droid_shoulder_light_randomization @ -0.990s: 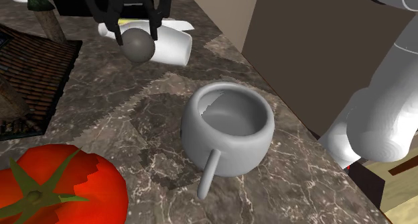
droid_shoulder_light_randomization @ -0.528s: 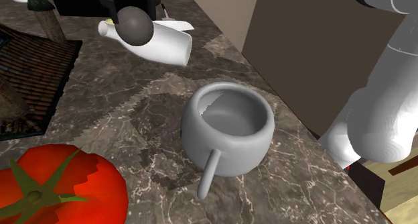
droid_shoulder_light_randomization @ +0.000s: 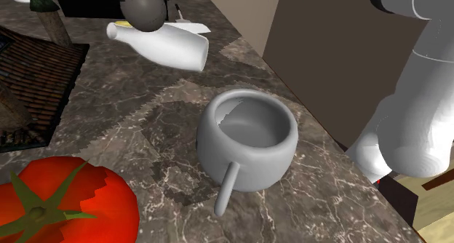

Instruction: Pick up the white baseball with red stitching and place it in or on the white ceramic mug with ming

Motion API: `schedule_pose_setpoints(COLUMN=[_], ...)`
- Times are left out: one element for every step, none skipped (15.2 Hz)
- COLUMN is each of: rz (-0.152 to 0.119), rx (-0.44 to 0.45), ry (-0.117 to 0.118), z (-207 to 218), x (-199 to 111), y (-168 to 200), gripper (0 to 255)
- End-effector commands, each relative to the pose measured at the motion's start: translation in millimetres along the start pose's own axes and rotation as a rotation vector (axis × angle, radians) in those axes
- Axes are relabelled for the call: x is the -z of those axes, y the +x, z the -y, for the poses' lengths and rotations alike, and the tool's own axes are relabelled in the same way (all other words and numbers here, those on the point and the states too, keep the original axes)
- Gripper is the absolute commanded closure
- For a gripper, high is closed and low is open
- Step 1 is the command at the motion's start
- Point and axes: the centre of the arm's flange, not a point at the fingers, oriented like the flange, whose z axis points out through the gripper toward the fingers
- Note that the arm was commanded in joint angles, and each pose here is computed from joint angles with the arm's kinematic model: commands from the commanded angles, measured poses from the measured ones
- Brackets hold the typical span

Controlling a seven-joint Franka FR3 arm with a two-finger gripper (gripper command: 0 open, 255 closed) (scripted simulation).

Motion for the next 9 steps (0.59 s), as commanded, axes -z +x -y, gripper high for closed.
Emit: schedule_pose_setpoints(rz=[0.0,0.0,0.0,0.0,0.0,0.0,0.0,0.0,0.0], rx=[0.0,0.0,0.0,0.0,0.0,0.0,0.0,0.0,0.0], ry=[0.001,0.001,0.001,0.001,0.001,0.001,0.001,0.001,0.001], z=[-4.5,-7.4,-10.4,-13.3,-16.3,-19.2,-22.2,-25.1,-28.1], x=[3.6,4.9,6.2,7.5,8.9,10.2,11.5,12.8,14.1], y=[-19.5,-32.3,-45.1,-57.9,-70.7,-83.5,-96.3,-109.1,-121.9], gripper=[255,255,255,255,255,255,255,255,255])
